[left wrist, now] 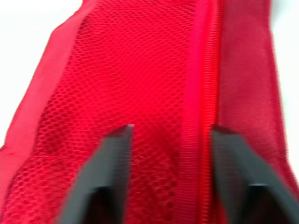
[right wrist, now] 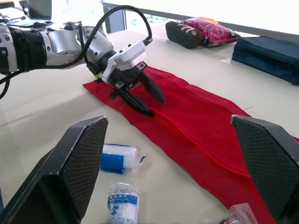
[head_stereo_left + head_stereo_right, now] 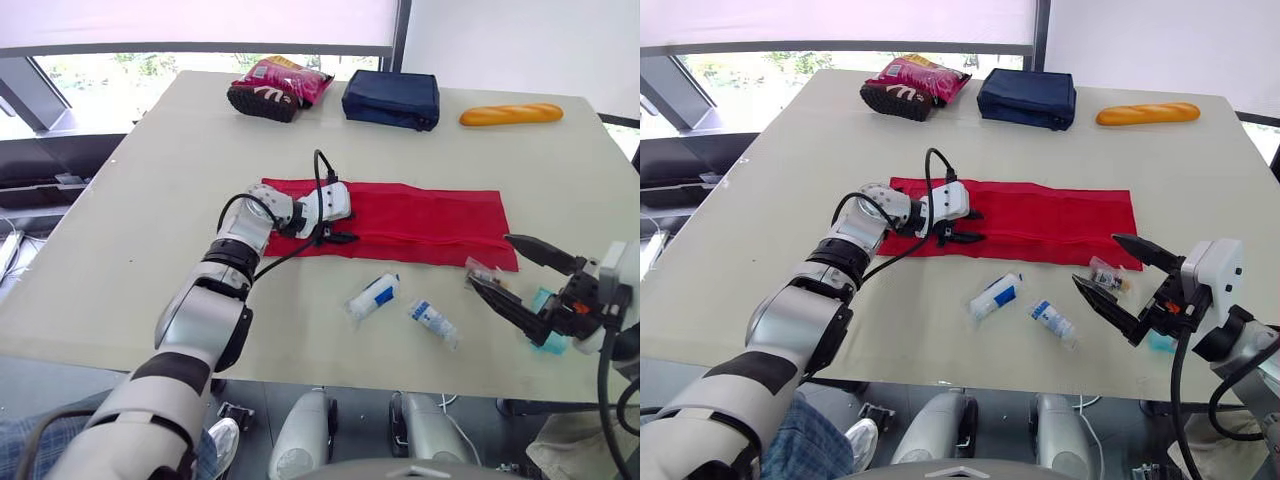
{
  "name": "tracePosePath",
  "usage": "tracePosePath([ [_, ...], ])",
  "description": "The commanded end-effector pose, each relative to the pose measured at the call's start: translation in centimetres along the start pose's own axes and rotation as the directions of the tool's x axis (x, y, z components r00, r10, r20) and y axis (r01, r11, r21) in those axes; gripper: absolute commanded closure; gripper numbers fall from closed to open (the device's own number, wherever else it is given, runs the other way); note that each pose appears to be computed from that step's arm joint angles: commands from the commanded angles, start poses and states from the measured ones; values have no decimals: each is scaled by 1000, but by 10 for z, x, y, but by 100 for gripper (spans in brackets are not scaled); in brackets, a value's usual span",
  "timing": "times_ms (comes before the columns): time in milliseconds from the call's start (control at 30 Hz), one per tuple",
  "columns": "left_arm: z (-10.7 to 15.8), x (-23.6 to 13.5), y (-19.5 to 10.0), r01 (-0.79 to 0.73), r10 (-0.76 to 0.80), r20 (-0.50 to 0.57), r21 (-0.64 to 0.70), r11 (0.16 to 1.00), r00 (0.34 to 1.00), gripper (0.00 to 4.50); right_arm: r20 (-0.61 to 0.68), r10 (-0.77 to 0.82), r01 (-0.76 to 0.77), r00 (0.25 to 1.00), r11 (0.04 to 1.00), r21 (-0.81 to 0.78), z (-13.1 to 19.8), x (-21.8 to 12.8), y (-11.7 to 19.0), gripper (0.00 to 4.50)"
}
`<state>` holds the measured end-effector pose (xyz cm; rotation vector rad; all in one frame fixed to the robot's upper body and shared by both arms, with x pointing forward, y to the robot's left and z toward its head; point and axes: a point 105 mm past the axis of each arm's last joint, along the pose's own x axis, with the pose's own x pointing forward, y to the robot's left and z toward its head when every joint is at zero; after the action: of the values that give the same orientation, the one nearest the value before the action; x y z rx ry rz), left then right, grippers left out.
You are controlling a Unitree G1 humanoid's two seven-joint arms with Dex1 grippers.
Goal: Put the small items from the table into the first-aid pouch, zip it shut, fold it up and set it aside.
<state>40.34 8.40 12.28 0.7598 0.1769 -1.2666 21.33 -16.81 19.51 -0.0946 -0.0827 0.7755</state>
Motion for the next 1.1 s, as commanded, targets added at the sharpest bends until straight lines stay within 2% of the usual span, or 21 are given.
tracePosePath([
  [33, 15, -4, 11, -24, 23, 27, 50, 998, 999, 431, 35, -24, 26, 999, 998, -52, 13, -3, 0, 0],
  [67, 16, -4, 11, -25, 23, 33, 47, 999, 999, 449, 28, -27, 29, 999, 998, -47, 11, -3, 0, 0],
  [267, 18, -6, 12, -11, 10, 60, 17, 1000, 998, 449, -44, 41, -43, 998, 998, -45, 1, 3, 11, 0],
  [500, 15, -9, 11, 9, -8, 63, -15, 1000, 998, 449, -212, 307, -343, 928, 926, -157, -20, 29, 15, 0],
  [600, 16, -10, 10, 13, -13, 64, -9, 1000, 998, 449, -271, 408, -467, 872, 859, -210, -26, 45, 10, 0],
  [800, 18, -10, 10, 12, -11, 82, -3, 1000, 997, 449, -403, 614, -728, 679, 635, -259, -42, 93, 14, 0],
  [1000, 19, -11, 10, 0, 1, 98, -14, 1000, 995, 449, -521, 668, -842, 532, 483, -241, -63, 120, 17, 0],
  [1100, 18, -11, 9, -1, 3, 99, -13, 1000, 995, 449, -553, 667, -862, 499, 445, -242, -69, 129, 17, 0],
])
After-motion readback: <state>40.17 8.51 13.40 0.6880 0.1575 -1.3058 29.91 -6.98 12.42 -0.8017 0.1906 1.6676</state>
